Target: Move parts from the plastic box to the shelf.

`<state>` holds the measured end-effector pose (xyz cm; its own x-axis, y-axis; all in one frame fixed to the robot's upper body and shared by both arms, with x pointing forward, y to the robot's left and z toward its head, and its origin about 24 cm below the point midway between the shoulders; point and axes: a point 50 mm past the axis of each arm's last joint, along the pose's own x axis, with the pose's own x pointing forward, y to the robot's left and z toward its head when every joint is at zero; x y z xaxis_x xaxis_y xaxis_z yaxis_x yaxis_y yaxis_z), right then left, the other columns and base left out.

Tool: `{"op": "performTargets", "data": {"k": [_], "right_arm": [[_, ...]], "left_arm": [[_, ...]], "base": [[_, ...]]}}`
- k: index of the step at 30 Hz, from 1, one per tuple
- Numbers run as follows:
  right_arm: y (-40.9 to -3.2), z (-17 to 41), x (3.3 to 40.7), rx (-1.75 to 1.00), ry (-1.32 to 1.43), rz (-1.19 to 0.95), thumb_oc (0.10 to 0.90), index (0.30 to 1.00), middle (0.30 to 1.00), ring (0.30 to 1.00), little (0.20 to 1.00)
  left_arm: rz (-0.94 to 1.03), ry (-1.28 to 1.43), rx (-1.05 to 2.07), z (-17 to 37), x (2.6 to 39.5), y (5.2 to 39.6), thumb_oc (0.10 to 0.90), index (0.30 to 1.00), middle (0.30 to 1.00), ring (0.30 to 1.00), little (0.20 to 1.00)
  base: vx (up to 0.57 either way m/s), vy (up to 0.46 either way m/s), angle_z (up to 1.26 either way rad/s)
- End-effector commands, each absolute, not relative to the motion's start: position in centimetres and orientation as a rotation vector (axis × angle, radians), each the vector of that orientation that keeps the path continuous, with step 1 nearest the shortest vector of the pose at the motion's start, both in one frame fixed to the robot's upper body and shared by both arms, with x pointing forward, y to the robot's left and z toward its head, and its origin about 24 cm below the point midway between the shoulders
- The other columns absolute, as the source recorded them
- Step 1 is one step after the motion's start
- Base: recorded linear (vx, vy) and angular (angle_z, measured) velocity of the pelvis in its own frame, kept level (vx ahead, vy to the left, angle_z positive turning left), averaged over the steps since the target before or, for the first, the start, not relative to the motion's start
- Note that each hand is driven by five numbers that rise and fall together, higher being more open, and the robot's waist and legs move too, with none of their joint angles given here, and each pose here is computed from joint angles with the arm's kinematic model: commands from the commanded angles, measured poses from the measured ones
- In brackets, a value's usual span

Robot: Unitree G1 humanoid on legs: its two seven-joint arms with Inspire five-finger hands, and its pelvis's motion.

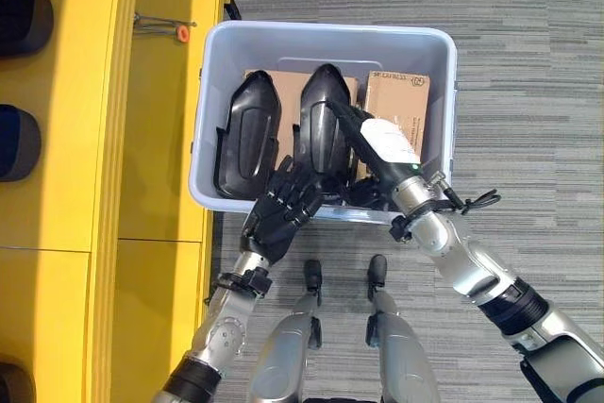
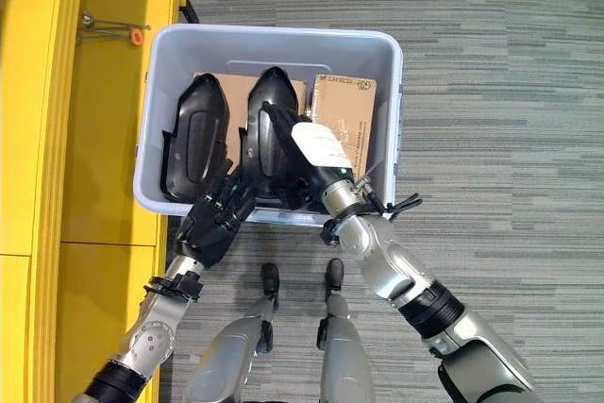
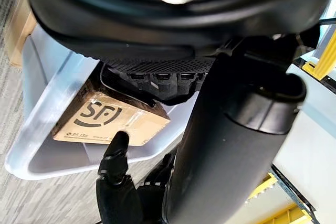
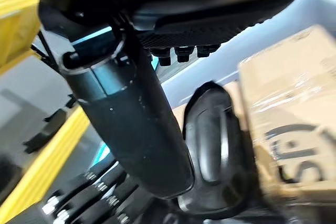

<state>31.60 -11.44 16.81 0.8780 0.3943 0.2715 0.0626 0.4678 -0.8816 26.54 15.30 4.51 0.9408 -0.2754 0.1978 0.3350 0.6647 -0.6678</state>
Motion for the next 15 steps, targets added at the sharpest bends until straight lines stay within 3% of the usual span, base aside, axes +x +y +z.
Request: {"op": "performTargets", "data": {"k": [1, 15], "right_arm": [[-9.2, 23.7, 28.5, -1.03, -0.899, 0.184, 0.9, 1.0, 1.0, 1.0, 1.0], [-7.5, 25.8, 27.8, -1.123, -1.059, 0.195, 0.9, 1.0, 1.0, 1.0, 1.0]], "left_arm": [[-0.428, -0.321, -0.806, 9.1, 26.2, 15.4, 0.9, 1.0, 1.0, 1.0, 1.0], [-0.459, -0.347, -0.795, 9.6, 26.4, 14.6, 0.9, 1.0, 1.0, 1.0, 1.0]], "base": [[-0.03, -0.007, -0.15], [-0.04, 0.004, -0.05]]}}
